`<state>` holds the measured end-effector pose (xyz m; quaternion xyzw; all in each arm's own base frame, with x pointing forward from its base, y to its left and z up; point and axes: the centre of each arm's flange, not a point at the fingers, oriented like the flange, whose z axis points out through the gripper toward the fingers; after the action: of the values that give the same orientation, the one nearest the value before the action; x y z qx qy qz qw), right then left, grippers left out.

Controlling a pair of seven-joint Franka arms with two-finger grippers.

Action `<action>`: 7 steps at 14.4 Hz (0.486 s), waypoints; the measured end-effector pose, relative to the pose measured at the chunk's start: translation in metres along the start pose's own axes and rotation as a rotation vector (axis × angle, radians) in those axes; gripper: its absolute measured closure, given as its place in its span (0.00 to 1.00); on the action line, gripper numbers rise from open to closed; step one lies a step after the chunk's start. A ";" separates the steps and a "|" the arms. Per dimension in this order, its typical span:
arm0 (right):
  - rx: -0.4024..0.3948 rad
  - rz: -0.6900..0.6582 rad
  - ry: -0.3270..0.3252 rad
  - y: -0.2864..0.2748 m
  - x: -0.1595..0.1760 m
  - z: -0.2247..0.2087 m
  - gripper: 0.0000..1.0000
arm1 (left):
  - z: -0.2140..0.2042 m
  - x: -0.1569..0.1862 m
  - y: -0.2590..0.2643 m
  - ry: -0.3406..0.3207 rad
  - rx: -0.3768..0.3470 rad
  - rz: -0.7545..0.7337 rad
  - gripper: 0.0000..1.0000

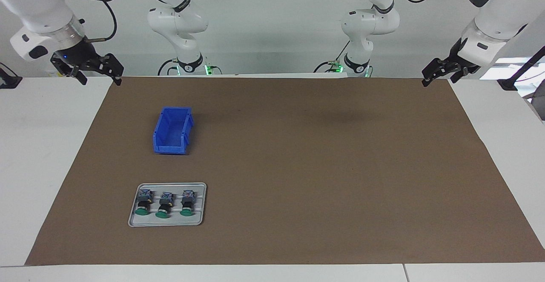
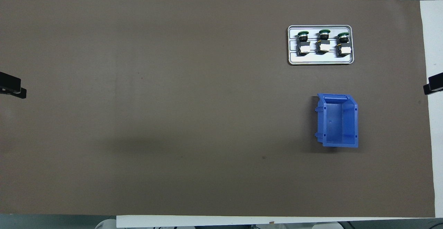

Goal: Place and press button with both arms

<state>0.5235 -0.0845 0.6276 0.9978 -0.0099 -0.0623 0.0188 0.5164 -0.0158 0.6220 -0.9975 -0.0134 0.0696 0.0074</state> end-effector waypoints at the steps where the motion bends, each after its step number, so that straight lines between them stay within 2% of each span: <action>1: 0.000 0.000 0.000 0.000 0.000 0.000 0.00 | 0.000 0.000 0.000 0.000 0.000 0.000 0.00; 7: 0.001 0.001 -0.003 0.001 0.000 0.001 0.00 | -0.001 -0.001 0.007 0.001 0.001 0.011 0.00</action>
<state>0.5233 -0.0851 0.6267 0.9978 -0.0107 -0.0635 0.0184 0.5159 -0.0231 0.6226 -0.9976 -0.0081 0.0691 0.0074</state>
